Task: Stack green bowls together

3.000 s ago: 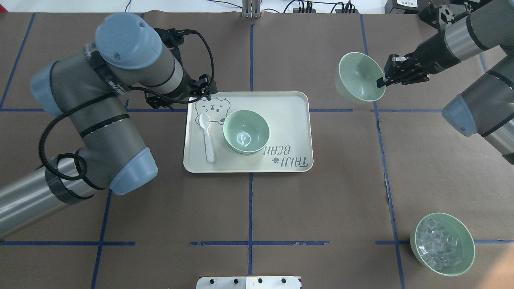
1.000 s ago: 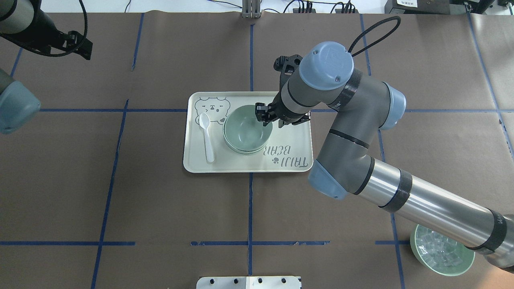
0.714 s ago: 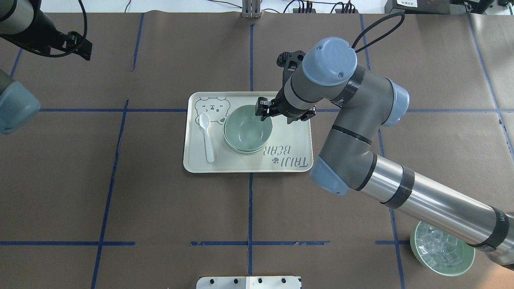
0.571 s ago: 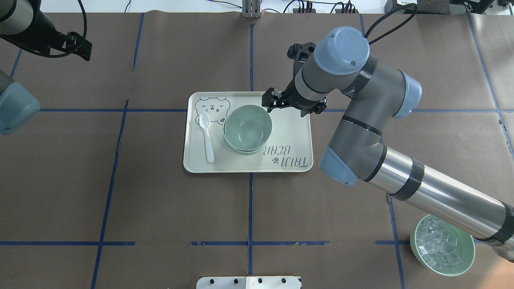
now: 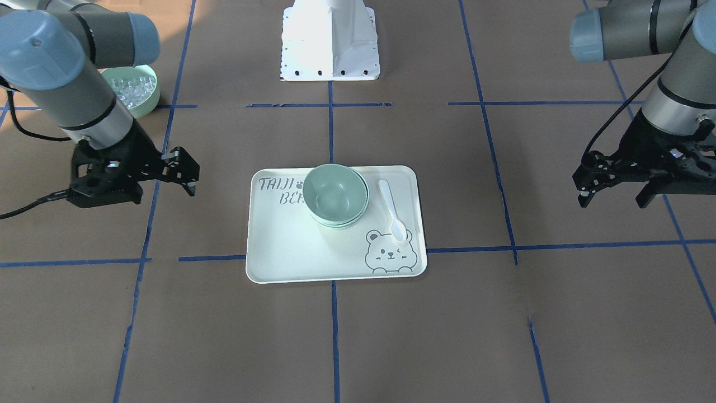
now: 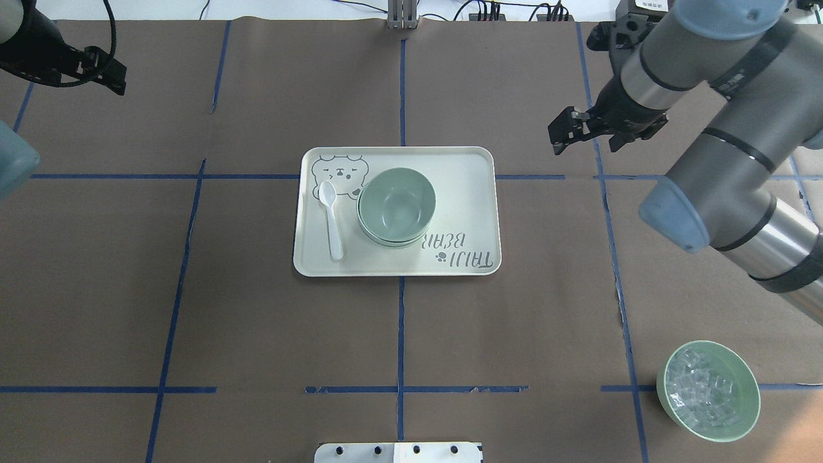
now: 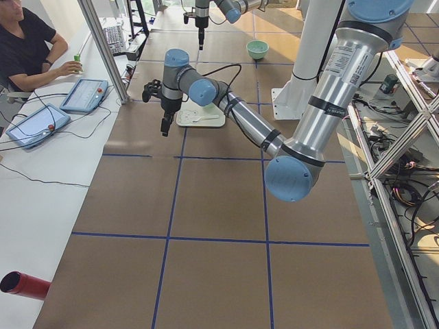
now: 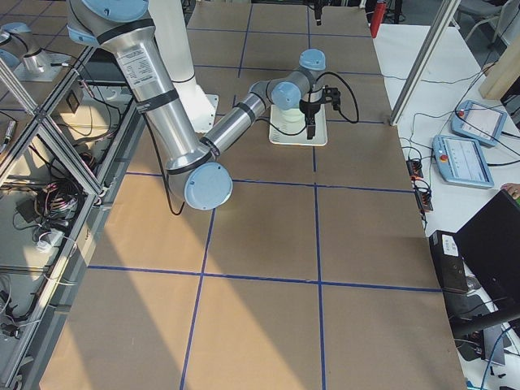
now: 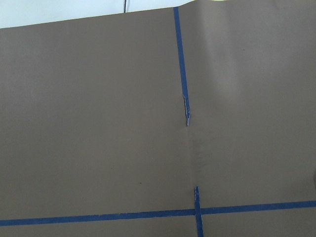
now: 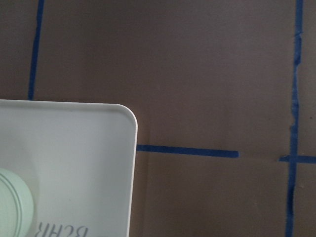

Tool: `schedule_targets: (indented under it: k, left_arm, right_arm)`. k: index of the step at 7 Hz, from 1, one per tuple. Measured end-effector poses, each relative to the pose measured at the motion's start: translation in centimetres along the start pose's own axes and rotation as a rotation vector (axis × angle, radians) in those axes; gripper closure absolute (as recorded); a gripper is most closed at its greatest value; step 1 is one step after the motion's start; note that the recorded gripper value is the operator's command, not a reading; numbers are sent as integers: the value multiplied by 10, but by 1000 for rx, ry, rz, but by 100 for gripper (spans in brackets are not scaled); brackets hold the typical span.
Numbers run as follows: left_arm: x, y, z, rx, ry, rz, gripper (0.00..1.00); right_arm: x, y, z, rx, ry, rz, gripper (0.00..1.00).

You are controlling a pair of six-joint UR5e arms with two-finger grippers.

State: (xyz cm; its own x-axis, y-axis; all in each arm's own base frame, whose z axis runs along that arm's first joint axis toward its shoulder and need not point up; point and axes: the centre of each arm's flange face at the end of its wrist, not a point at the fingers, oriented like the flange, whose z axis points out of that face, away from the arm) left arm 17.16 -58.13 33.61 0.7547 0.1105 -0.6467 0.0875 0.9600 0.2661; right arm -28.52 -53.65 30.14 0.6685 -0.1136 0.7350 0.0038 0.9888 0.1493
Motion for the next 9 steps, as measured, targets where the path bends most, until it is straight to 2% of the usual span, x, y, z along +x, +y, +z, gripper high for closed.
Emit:
schedule_targets:
  k: [3,5,6,7,9]
  left_arm:
    - [-108,12,-6,-46,-10,86,0]
    - [-180,31,-5,-83,-12,114,0]
    - [-220,44,-4,-103,-11,116,0]
    - [-258,61,0,-125,-8,118,0]
    - [-317,104,20,-187,4,84,0]
  right_arm:
    - [176,20,-27,-43,45,-131,0]
    - [278,41,-30,-75,80,-153,0]
    - [330,53,-30,-96,70,-148,0]
    - [384,63,-29,-113,38,-142,0]
    - [448,74,-26,-125,0,-121,0]
